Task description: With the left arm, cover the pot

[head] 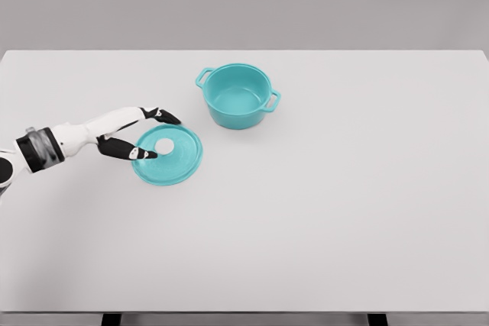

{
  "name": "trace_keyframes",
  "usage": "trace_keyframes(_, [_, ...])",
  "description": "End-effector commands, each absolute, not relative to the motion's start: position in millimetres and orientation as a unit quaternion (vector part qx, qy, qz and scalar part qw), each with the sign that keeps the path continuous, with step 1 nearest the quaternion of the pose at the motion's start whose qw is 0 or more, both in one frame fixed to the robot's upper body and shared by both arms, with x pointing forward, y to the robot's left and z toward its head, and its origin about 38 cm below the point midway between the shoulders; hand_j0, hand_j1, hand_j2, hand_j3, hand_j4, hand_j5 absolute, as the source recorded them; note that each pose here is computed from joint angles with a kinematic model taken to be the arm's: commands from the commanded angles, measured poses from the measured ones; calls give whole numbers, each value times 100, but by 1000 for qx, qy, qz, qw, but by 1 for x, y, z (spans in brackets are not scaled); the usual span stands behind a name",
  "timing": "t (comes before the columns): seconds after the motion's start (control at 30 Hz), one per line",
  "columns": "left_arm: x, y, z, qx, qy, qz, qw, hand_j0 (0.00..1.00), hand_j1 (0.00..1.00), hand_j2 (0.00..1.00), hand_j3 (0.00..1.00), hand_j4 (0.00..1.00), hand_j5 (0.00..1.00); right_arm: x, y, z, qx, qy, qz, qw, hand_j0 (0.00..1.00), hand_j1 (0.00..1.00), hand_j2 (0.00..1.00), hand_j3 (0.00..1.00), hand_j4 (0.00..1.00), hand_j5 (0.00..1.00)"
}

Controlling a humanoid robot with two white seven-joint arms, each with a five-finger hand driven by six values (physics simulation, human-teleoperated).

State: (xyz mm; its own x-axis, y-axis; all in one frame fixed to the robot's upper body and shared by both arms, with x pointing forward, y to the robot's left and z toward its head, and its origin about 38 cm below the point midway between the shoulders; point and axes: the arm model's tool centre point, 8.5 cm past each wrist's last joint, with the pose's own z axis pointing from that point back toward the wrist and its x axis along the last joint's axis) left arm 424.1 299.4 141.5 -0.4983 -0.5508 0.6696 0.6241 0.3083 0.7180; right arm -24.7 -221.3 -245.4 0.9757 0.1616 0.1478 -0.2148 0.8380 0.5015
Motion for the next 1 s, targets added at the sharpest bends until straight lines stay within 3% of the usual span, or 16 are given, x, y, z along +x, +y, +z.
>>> trace_keyframes(0.0, [425,298,140,-32,-637,-584,502,77,77,77,77,77,77,-24,-221,-245,267,-51,99,957,100,100,100,100,100,100])
trace_keyframes(0.97, [426,295,124,-36,-624,-587,514,75,75,75,75,75,75,-25,-221,-245,267,-50,99,957,100,100,100,100,100,100])
